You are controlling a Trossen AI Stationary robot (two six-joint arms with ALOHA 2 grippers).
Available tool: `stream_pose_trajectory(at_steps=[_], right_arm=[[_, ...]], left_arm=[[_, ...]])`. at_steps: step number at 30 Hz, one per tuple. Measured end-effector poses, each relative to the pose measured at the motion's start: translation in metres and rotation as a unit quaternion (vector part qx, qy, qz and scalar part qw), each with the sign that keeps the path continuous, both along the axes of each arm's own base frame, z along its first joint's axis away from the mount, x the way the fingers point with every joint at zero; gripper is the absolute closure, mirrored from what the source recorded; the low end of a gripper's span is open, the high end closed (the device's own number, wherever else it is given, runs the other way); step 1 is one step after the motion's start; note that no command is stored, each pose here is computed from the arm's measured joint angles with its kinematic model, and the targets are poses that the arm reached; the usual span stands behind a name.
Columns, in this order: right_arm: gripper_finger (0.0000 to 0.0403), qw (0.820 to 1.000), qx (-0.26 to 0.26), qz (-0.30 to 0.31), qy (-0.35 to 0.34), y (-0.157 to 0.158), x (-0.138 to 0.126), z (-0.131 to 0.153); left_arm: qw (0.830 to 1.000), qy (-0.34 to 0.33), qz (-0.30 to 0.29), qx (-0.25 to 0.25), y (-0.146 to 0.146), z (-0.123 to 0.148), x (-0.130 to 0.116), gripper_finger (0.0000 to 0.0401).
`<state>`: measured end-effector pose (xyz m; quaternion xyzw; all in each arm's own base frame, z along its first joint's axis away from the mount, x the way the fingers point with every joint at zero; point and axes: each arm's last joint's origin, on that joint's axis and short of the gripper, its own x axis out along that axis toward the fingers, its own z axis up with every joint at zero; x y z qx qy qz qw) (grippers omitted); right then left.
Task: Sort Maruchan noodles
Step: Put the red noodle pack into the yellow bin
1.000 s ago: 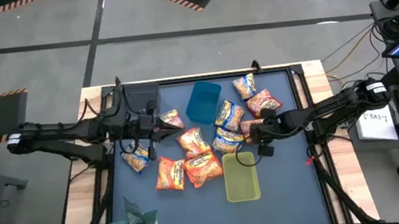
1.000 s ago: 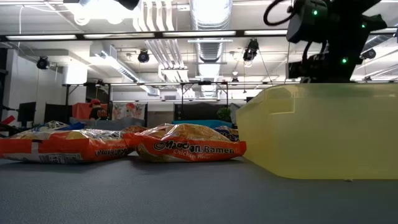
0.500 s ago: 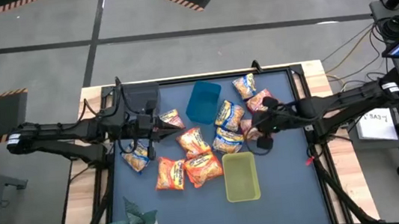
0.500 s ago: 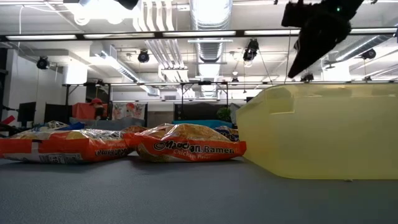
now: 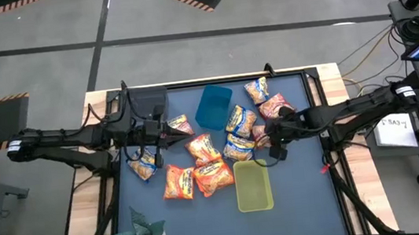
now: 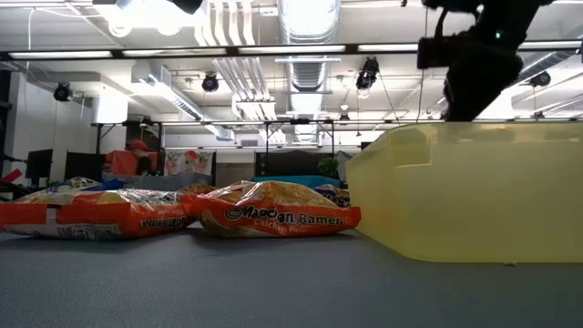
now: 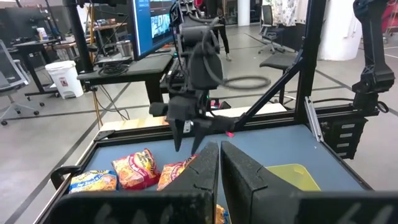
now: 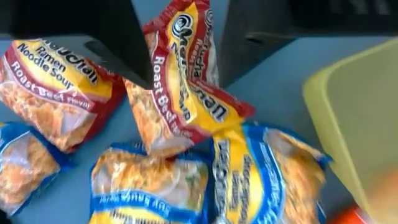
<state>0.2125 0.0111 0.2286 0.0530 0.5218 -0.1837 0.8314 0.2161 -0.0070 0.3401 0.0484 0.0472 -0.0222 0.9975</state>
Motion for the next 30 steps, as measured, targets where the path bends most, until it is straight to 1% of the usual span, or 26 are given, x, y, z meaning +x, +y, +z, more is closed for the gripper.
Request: stream_pose_trajectory(at_steps=[4,6,8,10,12,16,18,21,25,30], right_arm=[[0.0159,0.998,-0.013,0.024,0.058,0.002,0.003,-0.025],[0.0142,0.995,-0.017,0.031,0.091,0.002,0.002,-0.04],[0.0129,0.994,-0.018,0.031,0.104,0.002,0.004,-0.053],[0.012,0.994,-0.018,0.03,0.102,0.003,0.007,-0.063],[0.0115,0.994,-0.03,0.023,0.098,0.002,0.01,-0.072],[0.0121,0.991,-0.062,0.005,0.116,0.0,0.013,-0.085],[0.0139,0.99,-0.069,0.004,0.123,0.0,0.014,-0.089],[0.0184,0.989,-0.073,0.003,0.131,0.0,0.016,-0.093],[0.0262,0.989,-0.072,0.0,0.126,0.0,0.017,-0.093],[0.0359,0.993,-0.061,-0.001,0.103,0.0,0.015,-0.084]], left_arm=[[1.0,0.0,0.0,0.0,0.0,0.0,0.0,0.0401],[1.0,0.001,0.0,0.0,0.0,0.0,0.0,0.0401],[1.0,0.001,0.0,0.0,0.0,0.0,0.0,0.0401],[1.0,0.002,0.0,0.002,0.0,-0.001,0.0,0.0401],[1.0,0.002,-0.001,0.005,0.0,-0.001,0.0,0.0401],[1.0,0.002,-0.001,0.006,0.0,-0.001,0.0,0.0401],[1.0,0.002,-0.001,0.006,0.0,-0.001,0.0,0.0401],[1.0,0.002,0.0,0.002,0.0,-0.001,0.0,0.0401],[1.0,0.002,0.0,0.0,0.0,-0.001,0.0,0.0401],[1.0,0.002,0.0,0.0,0.0,-0.001,0.0,0.0401]])
